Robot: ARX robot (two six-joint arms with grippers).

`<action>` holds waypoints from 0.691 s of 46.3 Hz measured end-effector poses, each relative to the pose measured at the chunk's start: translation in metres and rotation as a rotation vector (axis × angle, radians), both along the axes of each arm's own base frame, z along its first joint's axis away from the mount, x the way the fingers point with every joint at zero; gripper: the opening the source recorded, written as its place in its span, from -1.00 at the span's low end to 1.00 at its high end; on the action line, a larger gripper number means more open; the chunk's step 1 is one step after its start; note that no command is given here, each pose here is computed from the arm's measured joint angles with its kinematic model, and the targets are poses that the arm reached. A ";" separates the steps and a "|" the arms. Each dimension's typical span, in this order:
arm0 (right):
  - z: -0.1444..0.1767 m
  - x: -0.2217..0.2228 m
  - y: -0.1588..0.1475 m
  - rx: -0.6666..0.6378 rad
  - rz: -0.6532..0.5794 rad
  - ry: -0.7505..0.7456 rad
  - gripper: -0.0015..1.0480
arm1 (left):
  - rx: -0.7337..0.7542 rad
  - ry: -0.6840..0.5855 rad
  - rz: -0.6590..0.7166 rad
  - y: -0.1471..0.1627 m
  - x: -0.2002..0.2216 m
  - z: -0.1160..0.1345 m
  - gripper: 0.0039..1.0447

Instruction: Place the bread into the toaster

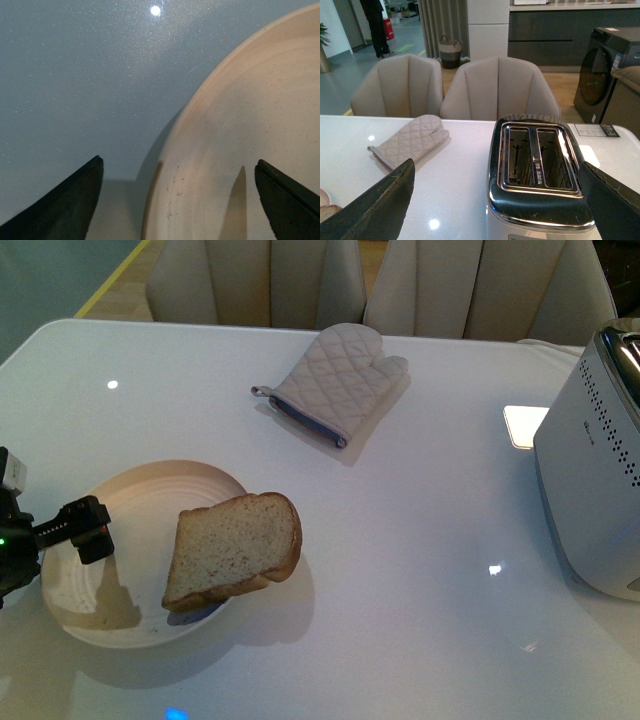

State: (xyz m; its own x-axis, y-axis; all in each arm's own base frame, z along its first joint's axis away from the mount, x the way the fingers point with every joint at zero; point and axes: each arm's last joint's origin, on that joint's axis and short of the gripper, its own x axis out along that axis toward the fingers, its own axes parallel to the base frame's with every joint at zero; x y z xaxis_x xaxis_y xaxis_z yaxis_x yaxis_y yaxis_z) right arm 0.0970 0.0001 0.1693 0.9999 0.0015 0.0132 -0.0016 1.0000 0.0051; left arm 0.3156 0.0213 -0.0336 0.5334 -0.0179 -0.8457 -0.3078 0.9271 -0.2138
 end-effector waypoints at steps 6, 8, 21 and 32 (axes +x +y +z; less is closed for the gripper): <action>0.000 0.000 0.000 0.000 0.000 0.000 0.83 | 0.014 0.003 -0.024 -0.006 0.001 -0.002 0.31; 0.000 0.000 0.000 0.000 0.000 0.000 0.83 | 0.018 0.005 -0.034 -0.008 0.001 -0.003 0.21; 0.000 0.000 0.000 0.000 0.000 0.000 0.83 | 0.039 -0.010 -0.132 -0.026 0.000 -0.004 -0.47; 0.000 0.000 0.000 0.000 0.000 0.000 0.83 | 0.010 -0.032 -0.222 -0.052 -0.001 0.001 -0.92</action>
State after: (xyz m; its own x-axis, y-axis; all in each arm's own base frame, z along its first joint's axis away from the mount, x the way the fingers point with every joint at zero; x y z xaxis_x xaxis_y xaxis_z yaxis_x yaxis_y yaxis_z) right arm 0.0970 0.0001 0.1693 0.9999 0.0015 0.0132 -0.0016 1.0000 0.0051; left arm 0.3141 -0.0311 -0.0328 0.5436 -0.1300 -0.8292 -0.0891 0.9734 -0.2110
